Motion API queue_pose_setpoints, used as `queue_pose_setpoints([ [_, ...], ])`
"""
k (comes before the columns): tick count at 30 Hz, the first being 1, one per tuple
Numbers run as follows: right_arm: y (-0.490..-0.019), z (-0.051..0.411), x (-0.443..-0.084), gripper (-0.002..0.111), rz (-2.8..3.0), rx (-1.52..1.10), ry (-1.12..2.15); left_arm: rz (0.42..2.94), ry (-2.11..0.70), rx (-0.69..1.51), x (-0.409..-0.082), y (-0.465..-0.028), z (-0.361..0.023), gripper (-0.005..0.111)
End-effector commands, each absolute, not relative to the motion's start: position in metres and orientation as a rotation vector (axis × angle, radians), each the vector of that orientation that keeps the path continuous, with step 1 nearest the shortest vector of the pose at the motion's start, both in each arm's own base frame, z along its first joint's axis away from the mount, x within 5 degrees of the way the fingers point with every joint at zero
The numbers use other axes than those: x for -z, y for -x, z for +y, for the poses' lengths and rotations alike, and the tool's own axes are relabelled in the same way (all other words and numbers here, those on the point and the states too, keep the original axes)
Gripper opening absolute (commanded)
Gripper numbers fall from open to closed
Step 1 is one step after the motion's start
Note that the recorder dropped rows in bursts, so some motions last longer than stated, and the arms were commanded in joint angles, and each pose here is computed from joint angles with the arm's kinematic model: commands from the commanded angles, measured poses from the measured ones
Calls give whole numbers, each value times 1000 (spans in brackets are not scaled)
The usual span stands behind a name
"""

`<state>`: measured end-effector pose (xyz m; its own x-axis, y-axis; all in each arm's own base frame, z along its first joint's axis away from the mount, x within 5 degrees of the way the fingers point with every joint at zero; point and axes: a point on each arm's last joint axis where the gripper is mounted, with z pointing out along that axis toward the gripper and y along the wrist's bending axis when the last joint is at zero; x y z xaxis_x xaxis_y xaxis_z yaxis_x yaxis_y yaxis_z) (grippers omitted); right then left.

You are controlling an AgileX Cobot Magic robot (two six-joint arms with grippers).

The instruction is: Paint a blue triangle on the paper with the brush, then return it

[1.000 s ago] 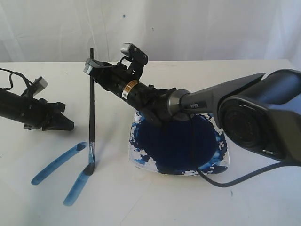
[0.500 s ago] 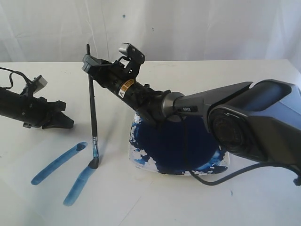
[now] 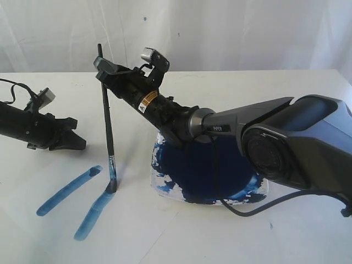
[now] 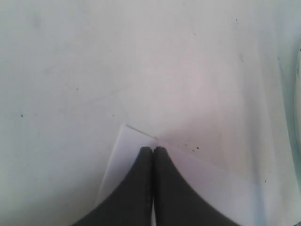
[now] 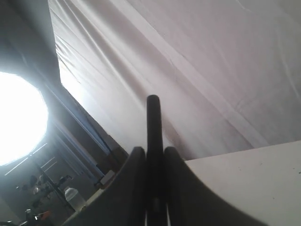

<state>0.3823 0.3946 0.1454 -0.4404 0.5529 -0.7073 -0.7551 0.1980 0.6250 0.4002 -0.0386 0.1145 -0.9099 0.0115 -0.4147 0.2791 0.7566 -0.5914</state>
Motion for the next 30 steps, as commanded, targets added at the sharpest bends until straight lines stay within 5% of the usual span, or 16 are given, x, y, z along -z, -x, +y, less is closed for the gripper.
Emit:
queue_pose_setpoints([
  [1, -378, 395, -152, 0, 1298, -1550, 234, 2577, -209, 868, -109, -403, -34, 0],
  [30, -373, 393, -162, 0, 1194, -1668, 238, 2576, -211, 867, -109, -403, -34, 0],
])
